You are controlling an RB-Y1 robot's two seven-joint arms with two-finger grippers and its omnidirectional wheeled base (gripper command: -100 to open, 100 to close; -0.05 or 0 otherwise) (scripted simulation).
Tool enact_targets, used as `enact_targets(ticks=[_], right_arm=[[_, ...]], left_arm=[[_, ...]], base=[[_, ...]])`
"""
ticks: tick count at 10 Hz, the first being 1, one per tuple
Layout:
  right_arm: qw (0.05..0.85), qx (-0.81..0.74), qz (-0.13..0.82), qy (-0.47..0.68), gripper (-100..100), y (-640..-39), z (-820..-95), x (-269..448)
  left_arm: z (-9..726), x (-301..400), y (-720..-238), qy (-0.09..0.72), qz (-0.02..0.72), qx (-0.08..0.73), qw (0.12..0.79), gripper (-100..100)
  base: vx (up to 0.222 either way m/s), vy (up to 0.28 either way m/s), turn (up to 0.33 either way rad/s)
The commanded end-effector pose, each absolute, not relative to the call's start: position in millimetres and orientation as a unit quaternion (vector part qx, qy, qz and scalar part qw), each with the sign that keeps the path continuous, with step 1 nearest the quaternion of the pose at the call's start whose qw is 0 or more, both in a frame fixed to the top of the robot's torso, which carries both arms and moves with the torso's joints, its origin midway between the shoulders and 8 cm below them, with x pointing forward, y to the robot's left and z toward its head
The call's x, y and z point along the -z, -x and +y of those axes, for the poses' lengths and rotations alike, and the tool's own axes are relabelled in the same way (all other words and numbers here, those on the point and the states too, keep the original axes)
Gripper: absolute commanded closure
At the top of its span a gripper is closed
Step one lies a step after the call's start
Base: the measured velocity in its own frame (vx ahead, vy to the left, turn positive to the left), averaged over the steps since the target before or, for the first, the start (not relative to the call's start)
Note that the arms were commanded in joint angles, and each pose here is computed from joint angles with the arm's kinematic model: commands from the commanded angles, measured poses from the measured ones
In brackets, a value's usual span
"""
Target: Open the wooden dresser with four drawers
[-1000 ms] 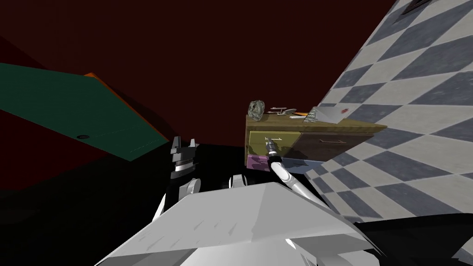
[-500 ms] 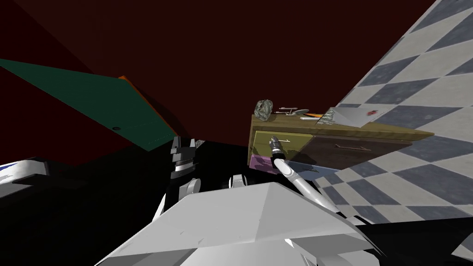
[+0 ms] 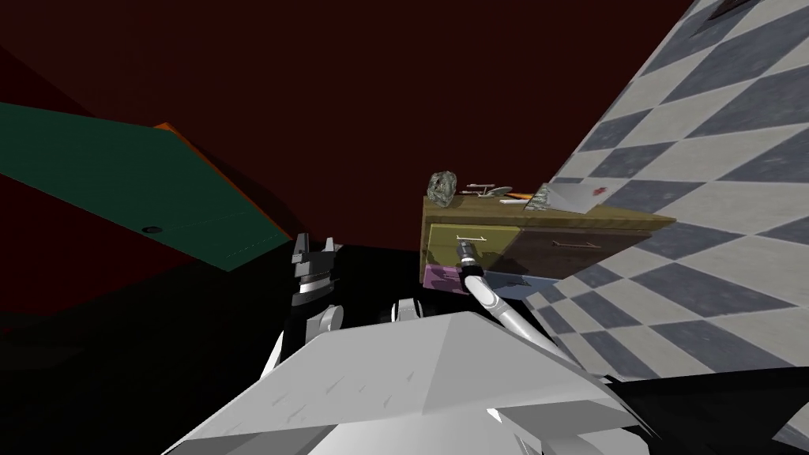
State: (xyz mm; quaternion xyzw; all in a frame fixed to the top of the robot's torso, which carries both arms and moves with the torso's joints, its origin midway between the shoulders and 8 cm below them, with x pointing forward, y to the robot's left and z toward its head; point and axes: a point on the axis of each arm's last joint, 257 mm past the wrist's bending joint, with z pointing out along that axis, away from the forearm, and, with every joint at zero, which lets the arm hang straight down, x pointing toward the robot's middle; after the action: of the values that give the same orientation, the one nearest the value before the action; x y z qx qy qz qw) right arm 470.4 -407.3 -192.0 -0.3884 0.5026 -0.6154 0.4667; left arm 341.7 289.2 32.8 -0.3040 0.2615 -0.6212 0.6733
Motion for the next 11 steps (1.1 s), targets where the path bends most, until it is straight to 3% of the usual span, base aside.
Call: enact_targets(ticks=[1,2,5,6,11], right_arm=[[0.471,0.612,0.5,0.391,100,-468.3,-396.9,191.7],[0.489,0.599,0.512,0.375,-100,-473.7,-393.8,188.0],[0.483,0.605,0.506,0.381,-100,-474.5,-398.9,184.4],[0.483,0.604,0.506,0.382,100,-475.3,-399.3,184.0],[0.488,0.598,0.504,0.388,100,-473.5,-393.2,183.9]], left_arm=[[289.2,-32.8,-341.7,0.304,0.261,0.621,0.673,0],[289.2,-32.9,-341.7,0.304,0.261,0.621,0.673,0],[289.2,-32.8,-341.7,0.304,0.261,0.621,0.673,0],[289.2,-32.9,-341.7,0.304,0.261,0.621,0.673,0],[289.1,-32.9,-341.8,0.304,0.261,0.621,0.673,0]], base=[[0.018,-0.009,-0.033],[-0.009,-0.073,0.04],[0.027,-0.011,-0.008],[0.0,0.0,0.0],[-0.151,0.052,-0.046]])
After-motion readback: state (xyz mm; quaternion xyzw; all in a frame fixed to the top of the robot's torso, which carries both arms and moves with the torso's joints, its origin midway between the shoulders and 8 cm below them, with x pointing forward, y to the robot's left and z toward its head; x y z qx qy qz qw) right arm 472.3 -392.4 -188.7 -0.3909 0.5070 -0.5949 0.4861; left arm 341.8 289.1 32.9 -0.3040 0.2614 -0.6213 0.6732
